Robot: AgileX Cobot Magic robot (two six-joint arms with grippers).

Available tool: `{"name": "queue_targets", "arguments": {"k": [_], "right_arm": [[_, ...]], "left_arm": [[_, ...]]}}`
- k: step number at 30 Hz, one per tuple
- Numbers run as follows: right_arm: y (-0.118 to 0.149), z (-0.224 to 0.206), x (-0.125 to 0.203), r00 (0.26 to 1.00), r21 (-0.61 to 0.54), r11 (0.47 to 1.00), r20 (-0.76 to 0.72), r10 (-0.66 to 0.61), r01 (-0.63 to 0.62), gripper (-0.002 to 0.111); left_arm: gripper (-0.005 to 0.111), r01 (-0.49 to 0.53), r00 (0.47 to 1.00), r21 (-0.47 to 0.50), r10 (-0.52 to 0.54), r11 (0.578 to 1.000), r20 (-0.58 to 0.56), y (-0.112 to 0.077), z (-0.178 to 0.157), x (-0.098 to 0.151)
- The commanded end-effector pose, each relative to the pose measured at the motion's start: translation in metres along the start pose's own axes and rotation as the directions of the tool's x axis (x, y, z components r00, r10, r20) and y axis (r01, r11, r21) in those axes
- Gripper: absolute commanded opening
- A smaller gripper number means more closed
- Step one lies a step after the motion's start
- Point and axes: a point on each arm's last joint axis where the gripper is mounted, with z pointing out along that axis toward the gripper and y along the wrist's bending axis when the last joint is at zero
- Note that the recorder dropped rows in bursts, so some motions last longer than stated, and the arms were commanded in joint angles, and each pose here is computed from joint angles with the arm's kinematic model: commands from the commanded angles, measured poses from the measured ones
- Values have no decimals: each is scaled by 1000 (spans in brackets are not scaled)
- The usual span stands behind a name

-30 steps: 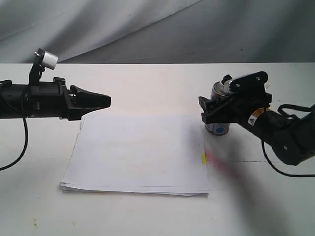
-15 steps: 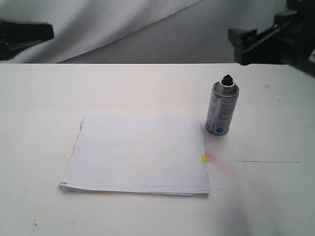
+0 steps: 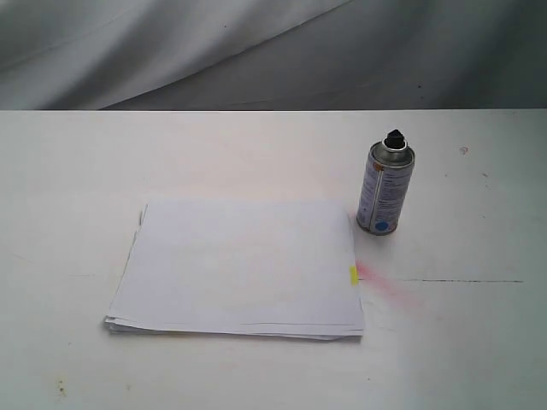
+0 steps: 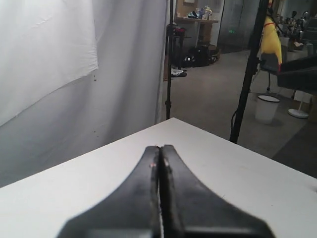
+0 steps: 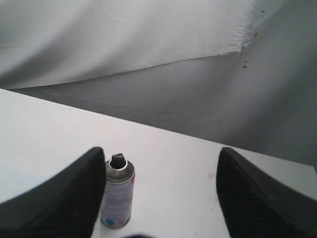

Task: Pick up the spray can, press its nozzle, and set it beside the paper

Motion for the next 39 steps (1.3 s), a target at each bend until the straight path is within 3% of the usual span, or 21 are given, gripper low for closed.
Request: {"name": "queue_targets", "arguments": {"k": [1, 8, 13, 20, 25, 39], "right_arm": [[2, -46, 15, 994, -37, 995, -59, 91, -93, 38], [9, -63, 40, 984, -102, 979, 5, 176, -174, 1], [17, -34, 70, 969, -135, 964, 65, 238, -228, 0], [16, -11, 107, 920, -100, 964, 288, 266, -247, 0], [18, -6, 126, 928, -90, 964, 259, 266, -251, 0], [18, -5, 128, 929, -89, 964, 258, 266, -251, 0]], "left_arm": [[0, 41, 997, -97, -34, 994, 76, -24, -20, 22], [0, 46, 988, -262, -4, 964, 157, -32, -37, 38], [0, 76, 987, -301, -29, 951, 158, -24, -36, 40], [0, 78, 988, -297, -35, 952, 150, -22, -33, 41], [0, 76, 988, -292, -34, 953, 147, -22, -33, 41], [0, 75, 989, -275, -36, 958, 145, -24, -33, 41]]}}
